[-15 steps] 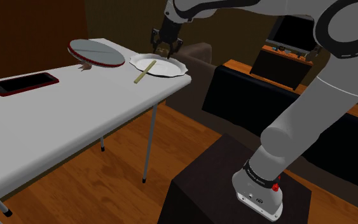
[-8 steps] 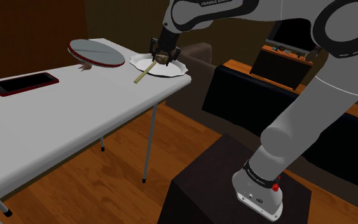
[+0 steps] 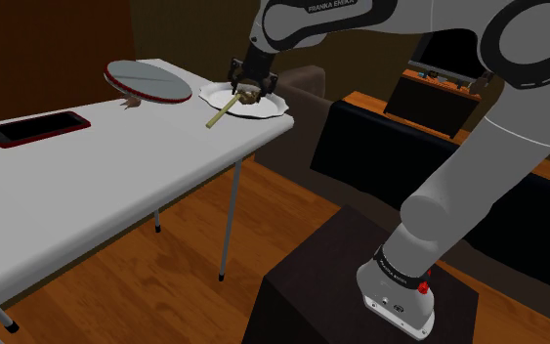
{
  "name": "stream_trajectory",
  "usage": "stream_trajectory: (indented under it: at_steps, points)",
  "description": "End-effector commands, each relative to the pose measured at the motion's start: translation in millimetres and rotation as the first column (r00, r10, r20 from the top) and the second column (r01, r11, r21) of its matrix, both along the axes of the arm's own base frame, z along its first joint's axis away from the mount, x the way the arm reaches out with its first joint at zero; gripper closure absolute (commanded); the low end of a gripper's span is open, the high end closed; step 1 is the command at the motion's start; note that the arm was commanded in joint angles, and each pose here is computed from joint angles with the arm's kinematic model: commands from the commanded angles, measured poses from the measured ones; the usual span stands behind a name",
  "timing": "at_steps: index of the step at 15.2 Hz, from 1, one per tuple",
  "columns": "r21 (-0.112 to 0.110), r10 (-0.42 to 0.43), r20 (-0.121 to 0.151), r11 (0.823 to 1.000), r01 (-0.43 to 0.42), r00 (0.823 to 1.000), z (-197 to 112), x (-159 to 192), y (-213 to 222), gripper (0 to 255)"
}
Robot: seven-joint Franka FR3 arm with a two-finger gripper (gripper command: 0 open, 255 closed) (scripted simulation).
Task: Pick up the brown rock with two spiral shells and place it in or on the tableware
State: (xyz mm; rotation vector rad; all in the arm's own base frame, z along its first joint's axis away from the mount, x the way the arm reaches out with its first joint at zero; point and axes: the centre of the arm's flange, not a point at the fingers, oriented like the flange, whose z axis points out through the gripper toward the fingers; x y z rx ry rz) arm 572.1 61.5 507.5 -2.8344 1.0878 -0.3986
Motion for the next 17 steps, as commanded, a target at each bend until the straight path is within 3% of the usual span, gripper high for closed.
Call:
stream_trajectory:
  at_steps: [1,5,9,17]
  points:
    - [0.0,0.0,0.0,1.0,0.0,1.0,0.0,0.0,0.0,0]
    - [0.0,0.0,0.0,1.0,0.0,1.0,0.0,0.0,0.0,0]
    - [0.0,0.0,0.0,1.0,0.0,1.0,48.2,-13.4,0.9,0]
    - [0.0,0.0,0.0,1.0,0.0,1.0,48.2,-13.4,0.9,0]
